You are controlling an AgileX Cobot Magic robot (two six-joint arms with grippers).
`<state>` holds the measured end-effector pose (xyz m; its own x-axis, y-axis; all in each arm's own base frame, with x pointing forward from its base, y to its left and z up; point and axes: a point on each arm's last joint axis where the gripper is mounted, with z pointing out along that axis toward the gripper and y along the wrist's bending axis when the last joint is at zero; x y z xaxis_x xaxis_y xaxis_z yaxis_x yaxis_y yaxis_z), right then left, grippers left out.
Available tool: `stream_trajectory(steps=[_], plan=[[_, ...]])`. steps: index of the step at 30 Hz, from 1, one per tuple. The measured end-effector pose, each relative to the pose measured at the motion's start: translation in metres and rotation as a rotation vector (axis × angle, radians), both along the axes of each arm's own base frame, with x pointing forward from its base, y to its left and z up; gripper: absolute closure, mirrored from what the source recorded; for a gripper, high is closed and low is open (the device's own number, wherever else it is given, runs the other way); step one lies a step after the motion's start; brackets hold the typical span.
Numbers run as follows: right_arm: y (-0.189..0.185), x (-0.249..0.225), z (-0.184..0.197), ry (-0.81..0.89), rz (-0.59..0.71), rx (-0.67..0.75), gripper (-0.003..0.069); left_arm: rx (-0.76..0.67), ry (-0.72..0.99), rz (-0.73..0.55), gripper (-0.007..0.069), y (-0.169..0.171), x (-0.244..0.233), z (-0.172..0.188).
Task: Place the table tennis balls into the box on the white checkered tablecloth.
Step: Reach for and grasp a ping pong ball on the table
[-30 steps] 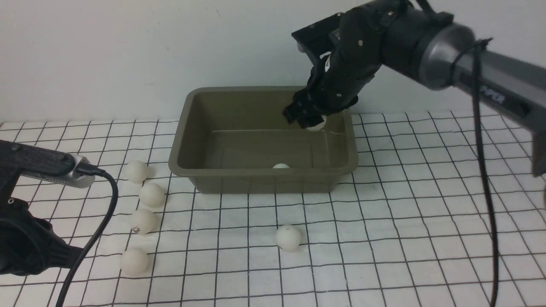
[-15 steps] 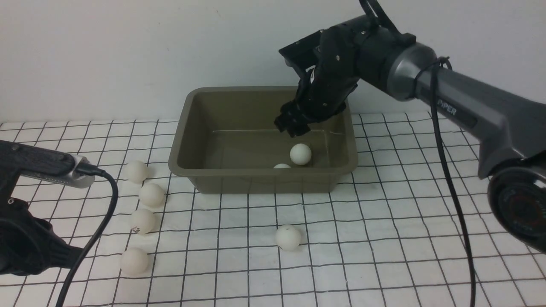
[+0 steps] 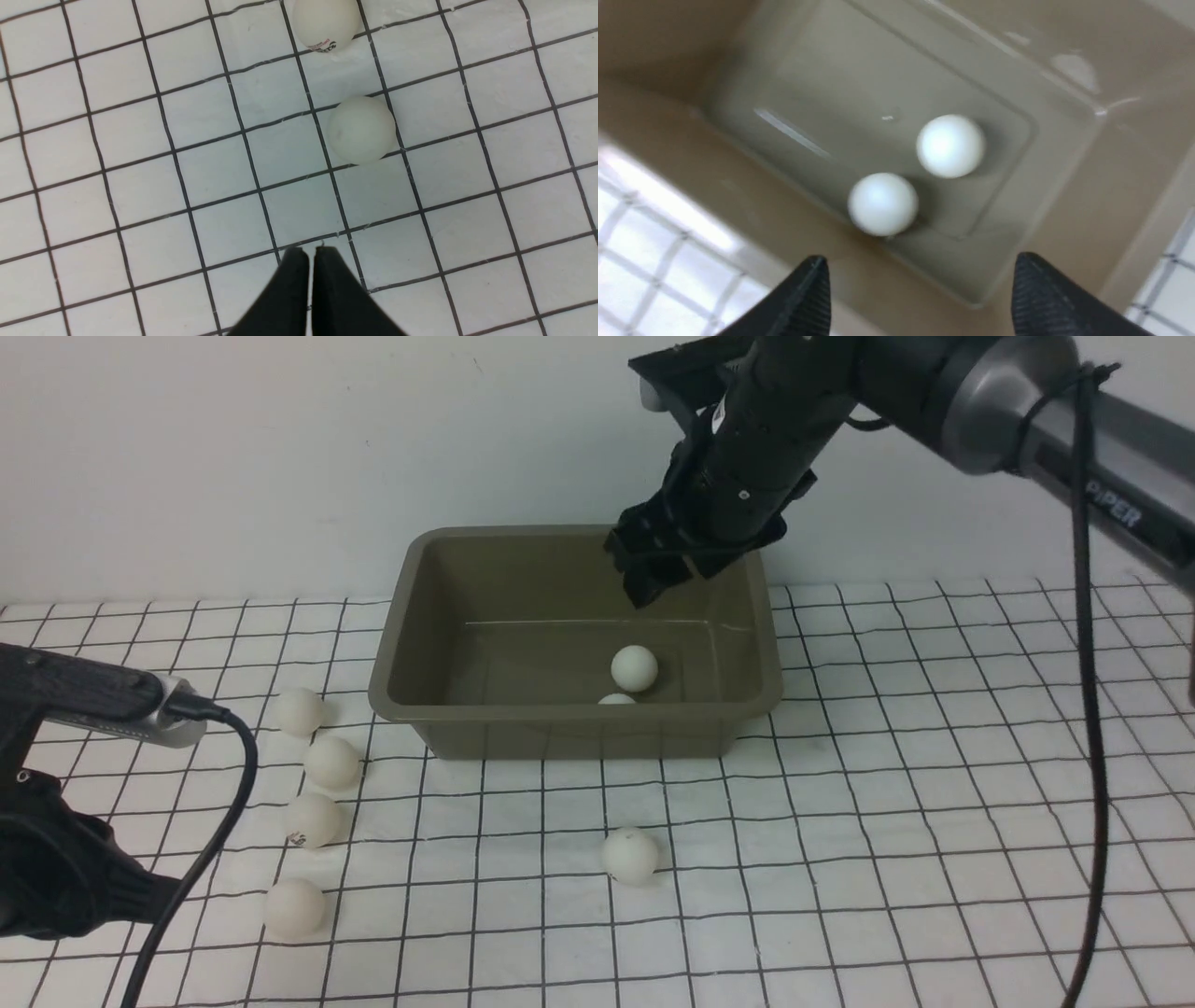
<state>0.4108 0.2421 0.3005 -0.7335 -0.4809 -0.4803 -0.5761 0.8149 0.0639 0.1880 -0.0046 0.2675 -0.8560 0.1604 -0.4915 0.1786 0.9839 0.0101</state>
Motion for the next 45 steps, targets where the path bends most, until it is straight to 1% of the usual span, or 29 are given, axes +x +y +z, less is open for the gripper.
stream_trajectory(steps=[2,5,10,15,28,42,45], plan=[[0.008,-0.008,-0.004,0.023,0.020,-0.003,0.0189,-0.001,0.000,0.000,0.0629,0.000,0.000,0.000],[0.026,-0.025,-0.021,0.076,0.070,-0.034,0.0189,0.000,0.000,0.000,0.0629,0.000,0.000,0.000],[0.052,-0.056,-0.047,0.132,0.138,-0.126,0.0189,-0.001,0.009,-0.001,0.0629,0.000,-0.001,0.000],[0.064,-0.081,-0.052,0.139,0.177,-0.177,0.0189,-0.001,0.019,-0.002,0.0629,0.000,-0.002,-0.001],[0.062,-0.083,-0.054,0.113,0.179,-0.225,0.0189,-0.001,0.021,-0.002,0.0629,0.000,-0.002,-0.001],[0.062,-0.082,-0.054,0.111,0.168,-0.230,0.0189,-0.001,0.021,-0.002,0.0629,0.000,-0.002,-0.001],[0.061,-0.083,-0.062,0.126,0.170,-0.243,0.0189,-0.001,0.021,-0.002,0.0629,0.000,-0.002,-0.001]])
